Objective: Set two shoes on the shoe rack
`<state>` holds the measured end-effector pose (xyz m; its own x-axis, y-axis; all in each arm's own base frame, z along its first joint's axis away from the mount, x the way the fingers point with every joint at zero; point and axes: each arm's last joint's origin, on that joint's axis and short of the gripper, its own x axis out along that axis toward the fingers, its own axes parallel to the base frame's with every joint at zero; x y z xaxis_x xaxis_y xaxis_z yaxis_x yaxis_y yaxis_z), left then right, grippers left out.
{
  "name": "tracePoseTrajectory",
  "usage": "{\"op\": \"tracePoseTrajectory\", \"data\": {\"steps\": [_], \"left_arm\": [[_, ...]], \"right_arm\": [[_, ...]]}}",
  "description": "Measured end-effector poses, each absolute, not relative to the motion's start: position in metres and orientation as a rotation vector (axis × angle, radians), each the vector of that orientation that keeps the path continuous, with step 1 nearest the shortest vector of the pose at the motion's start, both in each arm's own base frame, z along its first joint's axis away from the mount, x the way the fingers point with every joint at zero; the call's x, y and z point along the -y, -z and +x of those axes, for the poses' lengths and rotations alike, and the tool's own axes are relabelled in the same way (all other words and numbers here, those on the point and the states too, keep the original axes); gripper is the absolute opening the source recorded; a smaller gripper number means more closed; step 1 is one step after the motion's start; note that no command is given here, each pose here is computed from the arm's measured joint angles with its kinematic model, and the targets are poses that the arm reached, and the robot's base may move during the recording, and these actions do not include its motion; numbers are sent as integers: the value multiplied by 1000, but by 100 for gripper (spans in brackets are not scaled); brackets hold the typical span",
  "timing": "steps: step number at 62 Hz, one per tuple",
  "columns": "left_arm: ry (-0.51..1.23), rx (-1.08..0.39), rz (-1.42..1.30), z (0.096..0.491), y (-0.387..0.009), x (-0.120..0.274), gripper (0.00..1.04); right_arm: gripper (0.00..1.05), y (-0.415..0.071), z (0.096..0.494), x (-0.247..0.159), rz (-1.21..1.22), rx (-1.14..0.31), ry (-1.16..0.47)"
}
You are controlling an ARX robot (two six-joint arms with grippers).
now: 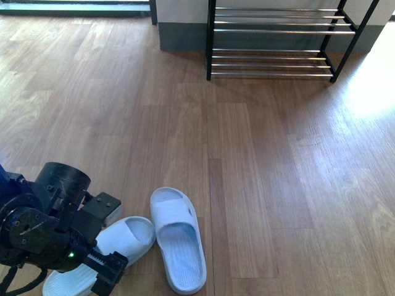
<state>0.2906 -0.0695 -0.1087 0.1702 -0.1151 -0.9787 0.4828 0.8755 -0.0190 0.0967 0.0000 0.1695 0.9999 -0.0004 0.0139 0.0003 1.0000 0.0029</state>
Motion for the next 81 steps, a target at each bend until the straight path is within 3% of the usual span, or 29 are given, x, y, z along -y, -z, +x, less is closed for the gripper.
{"op": "tracePoseTrajectory", "data": {"steps": [55,66,74,81], "left_arm": [[545,-1224,411,303,169,99,95],[525,-1207,431,302,174,99,70],[488,-1185,447,303,177,97,41],[474,-1183,449,304,177,94,25]], "right_arm": [[95,-170,97,0,3,14,0],[95,-170,97,0,3,14,0],[95,-170,97,0,3,14,0],[95,-170,97,0,3,14,0]]}}
